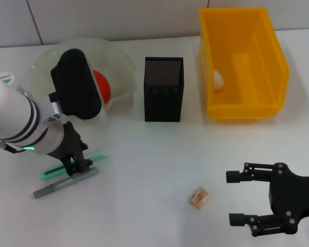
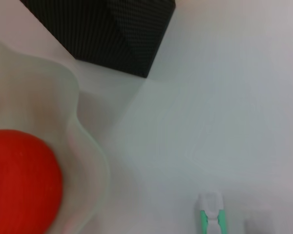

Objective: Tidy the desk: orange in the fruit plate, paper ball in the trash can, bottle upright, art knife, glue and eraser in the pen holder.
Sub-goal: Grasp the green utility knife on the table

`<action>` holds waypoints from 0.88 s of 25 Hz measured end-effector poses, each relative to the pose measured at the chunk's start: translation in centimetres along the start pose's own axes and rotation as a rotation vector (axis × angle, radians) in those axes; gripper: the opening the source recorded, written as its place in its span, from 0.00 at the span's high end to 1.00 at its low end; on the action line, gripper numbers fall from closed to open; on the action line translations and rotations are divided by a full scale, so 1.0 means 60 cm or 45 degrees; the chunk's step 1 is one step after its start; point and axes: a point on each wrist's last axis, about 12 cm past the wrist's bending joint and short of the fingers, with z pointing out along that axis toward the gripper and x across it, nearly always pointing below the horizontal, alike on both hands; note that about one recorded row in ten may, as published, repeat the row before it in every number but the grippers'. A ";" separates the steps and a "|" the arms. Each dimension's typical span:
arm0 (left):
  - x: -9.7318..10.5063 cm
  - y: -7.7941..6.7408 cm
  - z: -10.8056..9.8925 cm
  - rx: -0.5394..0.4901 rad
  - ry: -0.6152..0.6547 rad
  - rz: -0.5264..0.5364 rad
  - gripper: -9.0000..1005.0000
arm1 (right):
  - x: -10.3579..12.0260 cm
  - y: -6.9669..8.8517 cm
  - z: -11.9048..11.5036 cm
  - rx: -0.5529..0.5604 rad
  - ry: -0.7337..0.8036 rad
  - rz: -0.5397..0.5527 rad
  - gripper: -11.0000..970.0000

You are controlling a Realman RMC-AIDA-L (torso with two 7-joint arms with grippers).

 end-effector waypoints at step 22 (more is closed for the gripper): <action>-0.005 0.012 0.007 0.021 0.020 -0.015 0.66 | -0.001 0.001 -0.002 -0.005 -0.007 -0.001 0.19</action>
